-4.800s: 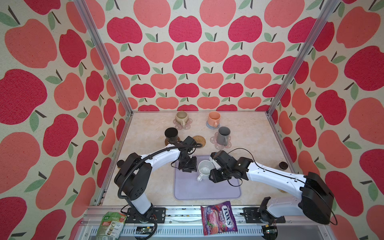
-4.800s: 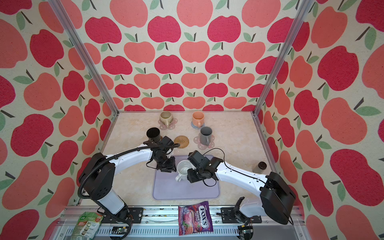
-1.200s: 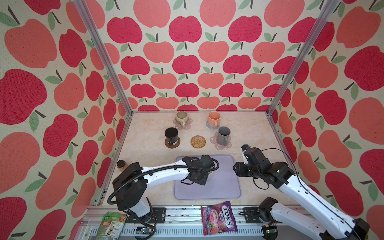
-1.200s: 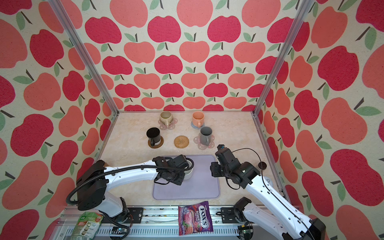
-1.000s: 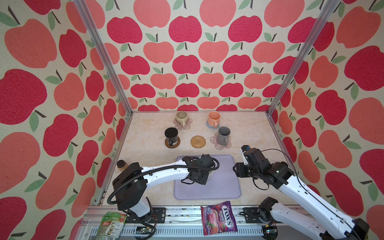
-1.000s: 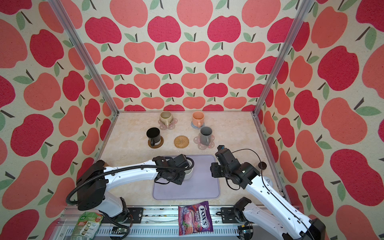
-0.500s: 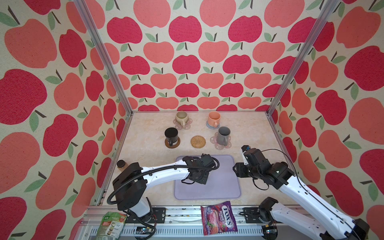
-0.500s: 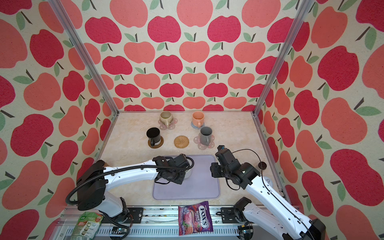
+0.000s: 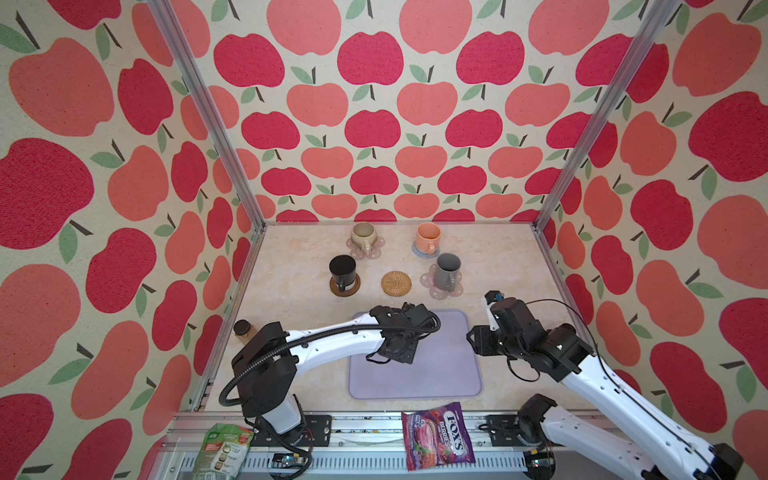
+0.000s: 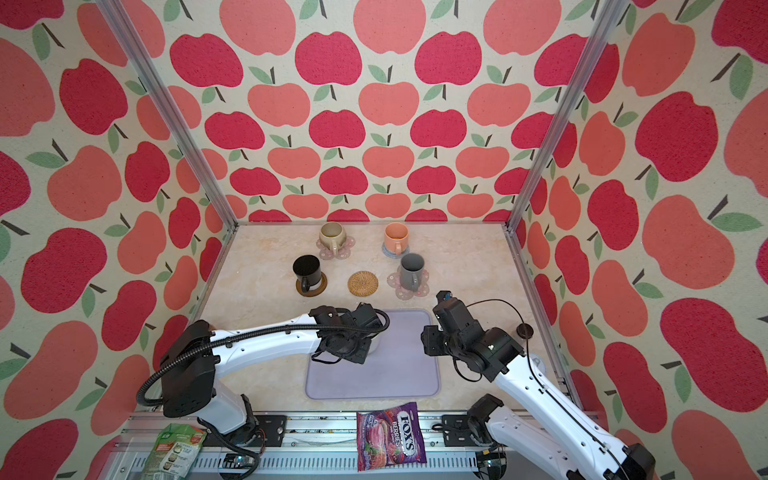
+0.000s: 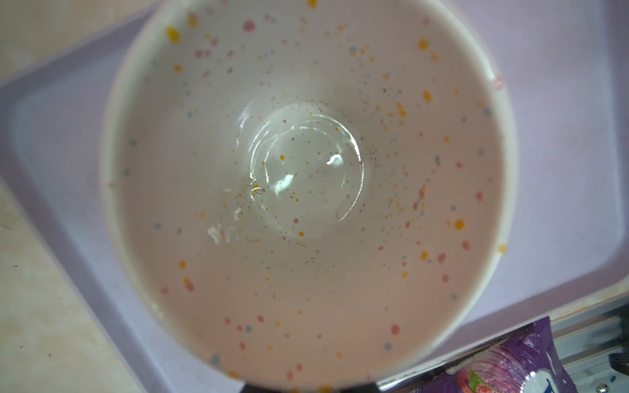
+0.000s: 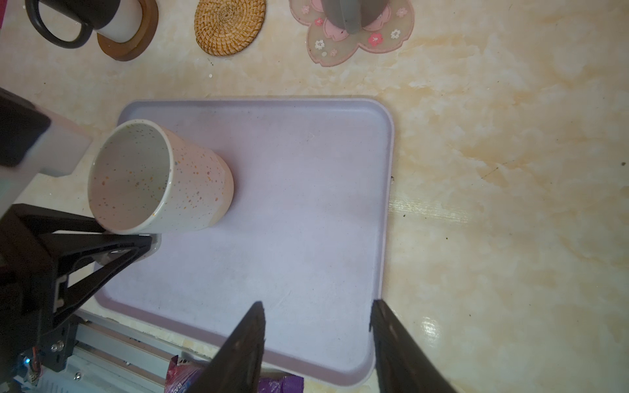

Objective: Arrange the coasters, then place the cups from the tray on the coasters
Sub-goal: 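Lift white mug off the tray with left gripper, then carry white mug with left gripper toward the rattan coaster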

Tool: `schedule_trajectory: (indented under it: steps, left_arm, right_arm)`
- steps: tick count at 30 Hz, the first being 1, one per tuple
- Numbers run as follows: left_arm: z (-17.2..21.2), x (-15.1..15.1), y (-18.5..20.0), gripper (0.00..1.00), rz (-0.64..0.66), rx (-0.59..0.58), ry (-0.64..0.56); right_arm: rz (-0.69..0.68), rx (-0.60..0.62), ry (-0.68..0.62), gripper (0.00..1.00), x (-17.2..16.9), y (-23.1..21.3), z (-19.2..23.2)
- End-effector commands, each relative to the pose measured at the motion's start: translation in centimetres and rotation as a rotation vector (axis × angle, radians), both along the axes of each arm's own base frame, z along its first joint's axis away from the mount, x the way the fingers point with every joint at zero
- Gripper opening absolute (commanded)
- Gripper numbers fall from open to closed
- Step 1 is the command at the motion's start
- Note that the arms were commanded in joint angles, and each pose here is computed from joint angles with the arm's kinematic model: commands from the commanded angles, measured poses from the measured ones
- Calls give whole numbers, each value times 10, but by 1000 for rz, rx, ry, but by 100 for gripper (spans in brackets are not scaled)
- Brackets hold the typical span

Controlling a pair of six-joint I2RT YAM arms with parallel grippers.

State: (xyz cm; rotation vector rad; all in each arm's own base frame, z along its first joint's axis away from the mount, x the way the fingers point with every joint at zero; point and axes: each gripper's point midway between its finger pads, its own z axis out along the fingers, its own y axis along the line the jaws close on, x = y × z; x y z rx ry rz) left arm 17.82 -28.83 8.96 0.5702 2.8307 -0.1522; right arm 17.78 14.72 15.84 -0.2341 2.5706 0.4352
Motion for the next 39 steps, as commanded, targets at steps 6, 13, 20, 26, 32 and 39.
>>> schedule_trajectory:
  steps: [6,13,20,26,32,39]
  left_arm:
    - [41,25,-5,0,46,-13,-116]
    - [56,50,1,0,91,-15,-158]
    - [70,84,13,0,157,-5,-188]
    - [74,109,20,0,223,-11,-208]
    - [74,131,25,0,252,-3,-220]
    - [76,157,24,0,273,5,-243]
  right_arm:
    - [-13,-18,20,53,-5,-7,-6]
    - [-22,-11,-1,53,-8,-13,4]
    - [-23,-52,-17,53,-9,-21,2]
    - [2,-70,-29,53,-4,-18,0]
    - [26,-102,-45,54,9,-16,1]
    - [38,-88,-52,54,22,-14,3]
